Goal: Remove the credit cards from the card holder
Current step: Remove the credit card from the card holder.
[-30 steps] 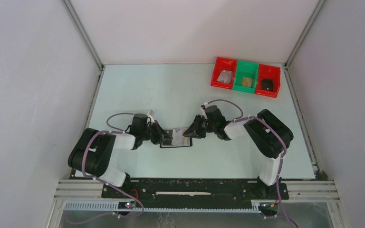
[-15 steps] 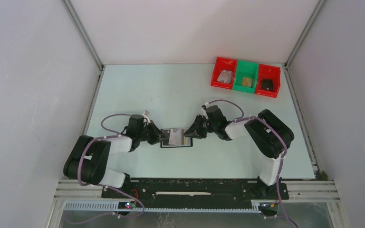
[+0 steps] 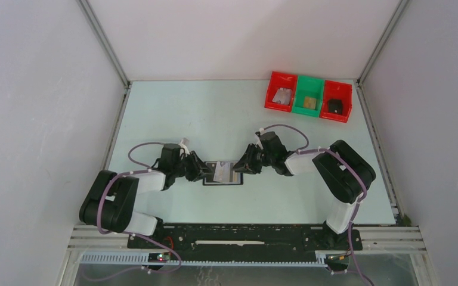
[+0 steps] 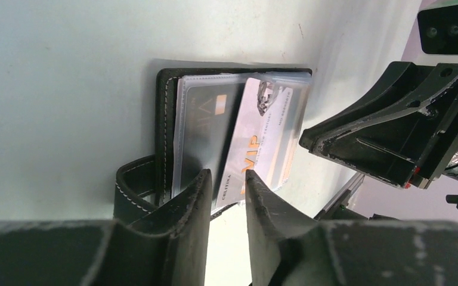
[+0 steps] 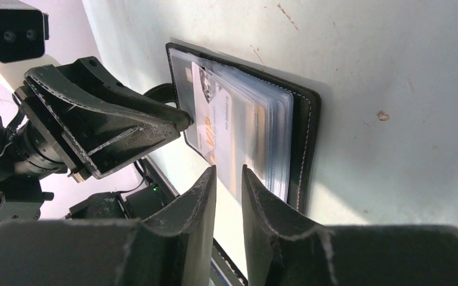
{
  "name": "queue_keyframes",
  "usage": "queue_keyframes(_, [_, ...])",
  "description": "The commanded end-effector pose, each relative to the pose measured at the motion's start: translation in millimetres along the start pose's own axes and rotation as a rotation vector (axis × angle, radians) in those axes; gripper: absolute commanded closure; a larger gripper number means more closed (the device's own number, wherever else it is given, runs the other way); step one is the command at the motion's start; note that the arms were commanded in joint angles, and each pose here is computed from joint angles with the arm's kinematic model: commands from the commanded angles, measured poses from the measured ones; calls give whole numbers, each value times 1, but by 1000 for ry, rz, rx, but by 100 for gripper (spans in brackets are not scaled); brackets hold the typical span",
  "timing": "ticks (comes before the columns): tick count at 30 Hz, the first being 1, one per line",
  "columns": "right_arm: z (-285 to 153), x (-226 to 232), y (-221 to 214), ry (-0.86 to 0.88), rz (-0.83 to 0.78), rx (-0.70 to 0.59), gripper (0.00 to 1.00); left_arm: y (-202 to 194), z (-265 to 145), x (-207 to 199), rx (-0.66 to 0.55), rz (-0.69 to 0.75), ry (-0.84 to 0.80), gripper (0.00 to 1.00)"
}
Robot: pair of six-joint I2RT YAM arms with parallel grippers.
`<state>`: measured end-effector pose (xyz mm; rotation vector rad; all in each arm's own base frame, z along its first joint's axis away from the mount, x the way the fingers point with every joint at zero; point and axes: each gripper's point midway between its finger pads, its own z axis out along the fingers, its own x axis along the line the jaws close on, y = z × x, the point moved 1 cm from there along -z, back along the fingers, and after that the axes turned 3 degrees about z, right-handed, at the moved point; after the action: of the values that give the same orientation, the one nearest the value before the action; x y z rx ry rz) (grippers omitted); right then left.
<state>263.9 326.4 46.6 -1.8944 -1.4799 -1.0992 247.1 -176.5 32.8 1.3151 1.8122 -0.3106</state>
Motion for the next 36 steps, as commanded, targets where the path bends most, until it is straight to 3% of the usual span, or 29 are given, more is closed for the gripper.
queue_keyframes(1, [-6,31,6,59,-45,-26,69,10,-6,-22,-27,52,-80,65])
queue_keyframes(9, [9,32,-3,64,-40,14,69,9,2,-17,-8,31,-78,56])
queue_keyframes(22, [17,-42,-9,-108,62,19,69,-5,12,-2,44,-3,-60,54])
queue_keyframes(36, [14,-54,-5,-109,90,15,69,-35,14,41,107,-7,-15,43])
